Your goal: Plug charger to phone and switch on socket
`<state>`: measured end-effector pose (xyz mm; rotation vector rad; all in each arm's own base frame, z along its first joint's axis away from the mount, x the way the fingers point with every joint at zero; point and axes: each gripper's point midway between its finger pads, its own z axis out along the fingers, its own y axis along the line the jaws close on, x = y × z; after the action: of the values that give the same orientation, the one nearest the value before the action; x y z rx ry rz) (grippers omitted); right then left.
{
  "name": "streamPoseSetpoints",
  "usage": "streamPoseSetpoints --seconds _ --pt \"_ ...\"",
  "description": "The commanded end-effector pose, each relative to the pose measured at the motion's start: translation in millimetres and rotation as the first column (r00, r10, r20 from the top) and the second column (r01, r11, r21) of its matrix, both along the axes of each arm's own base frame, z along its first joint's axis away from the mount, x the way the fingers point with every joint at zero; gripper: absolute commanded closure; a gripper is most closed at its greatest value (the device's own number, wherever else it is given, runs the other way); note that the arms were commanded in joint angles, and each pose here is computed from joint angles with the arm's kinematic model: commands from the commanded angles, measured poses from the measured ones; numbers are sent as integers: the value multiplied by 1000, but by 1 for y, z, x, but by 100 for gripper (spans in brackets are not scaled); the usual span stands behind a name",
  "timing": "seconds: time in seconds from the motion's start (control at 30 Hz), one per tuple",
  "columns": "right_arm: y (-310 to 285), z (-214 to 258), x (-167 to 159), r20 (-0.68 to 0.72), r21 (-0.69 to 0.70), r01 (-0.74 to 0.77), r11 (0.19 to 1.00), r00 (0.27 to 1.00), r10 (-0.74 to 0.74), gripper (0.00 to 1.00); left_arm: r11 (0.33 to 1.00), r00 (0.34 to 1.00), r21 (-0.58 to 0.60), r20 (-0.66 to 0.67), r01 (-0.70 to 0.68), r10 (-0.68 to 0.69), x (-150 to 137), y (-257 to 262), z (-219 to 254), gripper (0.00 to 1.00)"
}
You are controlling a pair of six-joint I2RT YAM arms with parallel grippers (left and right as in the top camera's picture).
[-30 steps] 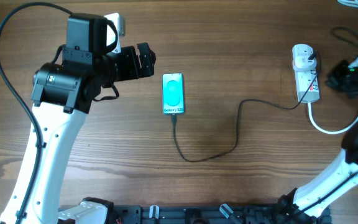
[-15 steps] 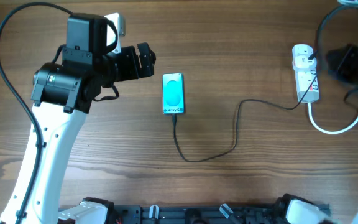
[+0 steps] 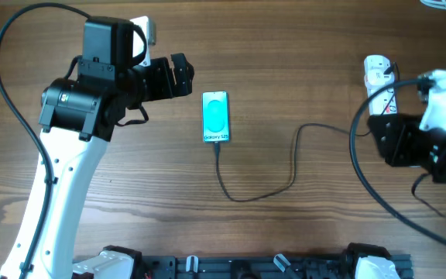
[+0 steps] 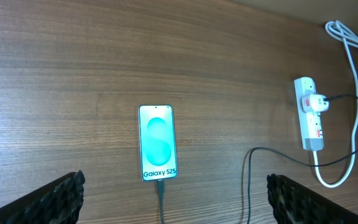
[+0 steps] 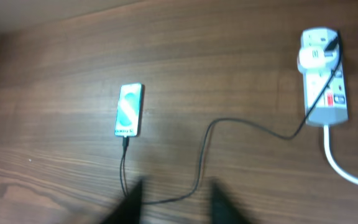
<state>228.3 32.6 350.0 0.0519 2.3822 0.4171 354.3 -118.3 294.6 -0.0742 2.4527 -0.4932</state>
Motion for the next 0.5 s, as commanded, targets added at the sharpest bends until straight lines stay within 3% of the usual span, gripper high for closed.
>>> streamPoseSetpoints --seconds 0.0,0.3,0.47 --pt "-1 3 -6 -27 57 88 994 996 -87 0 1000 1000 -10 18 0 0 0 1 7 0" --pt "-13 -4 -8 -45 -9 126 992 991 -126 0 1000 1000 -10 18 0 0 0 1 7 0" --pt "-12 -6 -5 -22 -79 29 996 999 -31 0 1000 1000 -10 18 0 0 0 1 7 0"
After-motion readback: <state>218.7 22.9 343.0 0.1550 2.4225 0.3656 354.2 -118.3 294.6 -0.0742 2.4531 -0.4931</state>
